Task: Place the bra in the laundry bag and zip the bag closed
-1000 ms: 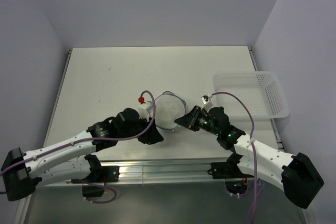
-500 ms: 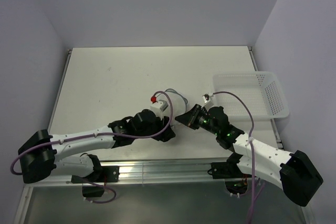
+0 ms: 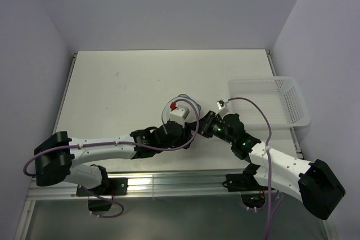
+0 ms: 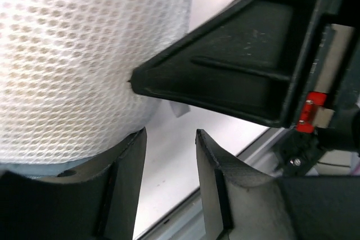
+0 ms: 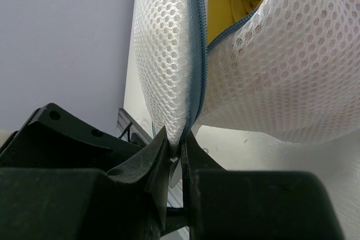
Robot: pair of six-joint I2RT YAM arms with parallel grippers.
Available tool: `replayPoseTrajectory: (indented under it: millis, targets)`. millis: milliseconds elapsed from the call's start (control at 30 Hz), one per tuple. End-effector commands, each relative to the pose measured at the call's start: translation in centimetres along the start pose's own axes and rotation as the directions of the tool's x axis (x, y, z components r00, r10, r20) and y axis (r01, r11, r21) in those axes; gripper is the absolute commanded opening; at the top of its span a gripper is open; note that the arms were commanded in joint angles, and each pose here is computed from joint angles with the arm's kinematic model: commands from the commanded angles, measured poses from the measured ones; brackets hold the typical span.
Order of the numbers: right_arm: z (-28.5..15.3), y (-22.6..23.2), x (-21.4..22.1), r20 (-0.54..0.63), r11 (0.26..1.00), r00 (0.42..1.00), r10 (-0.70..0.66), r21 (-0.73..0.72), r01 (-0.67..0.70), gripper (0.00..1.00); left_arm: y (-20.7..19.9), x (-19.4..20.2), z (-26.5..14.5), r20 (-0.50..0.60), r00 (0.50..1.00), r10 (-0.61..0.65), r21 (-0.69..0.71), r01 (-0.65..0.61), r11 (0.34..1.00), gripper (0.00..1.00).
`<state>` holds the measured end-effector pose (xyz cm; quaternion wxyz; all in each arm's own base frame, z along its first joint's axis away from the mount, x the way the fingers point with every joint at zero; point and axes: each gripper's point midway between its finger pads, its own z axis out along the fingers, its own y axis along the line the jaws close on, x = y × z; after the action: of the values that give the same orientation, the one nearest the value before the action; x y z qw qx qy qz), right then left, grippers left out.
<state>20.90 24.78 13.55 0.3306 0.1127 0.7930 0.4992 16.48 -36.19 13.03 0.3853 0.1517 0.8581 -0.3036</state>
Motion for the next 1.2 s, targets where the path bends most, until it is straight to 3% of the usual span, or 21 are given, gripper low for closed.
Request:
replayPoseTrajectory:
  millis: [0,333,500,733,967,1167]
  targets:
    - [0.2,1.8,-1.3,0.042,0.998,0.999,-0.023,-0.056,0.025,0.00,0.4,-2.0,0.0,0.075,0.997,0.001,-0.059,0.003,0.998,0.47]
    - [0.5,1.7,-1.4,0.036,0.998,0.999,-0.025,-0.049,0.026,0.00,0.7,-0.7,-1.7,0.043,0.999,-0.001,-0.076,0.004,0.997,0.42]
    - [0.3,2.0,-1.6,0.051,0.998,0.998,-0.024,-0.063,0.027,0.00,1.2,-0.5,-1.7,0.046,0.999,-0.008,-0.101,0.012,0.995,0.50]
    - [0.3,1.6,-1.3,0.040,0.998,0.999,-0.024,-0.056,0.027,0.00,1.4,-1.6,-0.6,0.087,0.996,0.023,-0.149,-0.010,0.989,0.52]
    - [0.3,1.5,-1.1,0.031,0.998,0.999,-0.026,-0.059,0.028,0.00,0.9,-2.5,0.3,0.126,0.991,0.048,-0.147,-0.030,0.989,0.38]
    - [0.3,1.4,-0.9,0.025,0.998,0.999,-0.029,-0.057,0.030,0.00,1.3,-2.7,0.4,0.152,0.987,0.043,-0.164,-0.017,0.986,0.35]
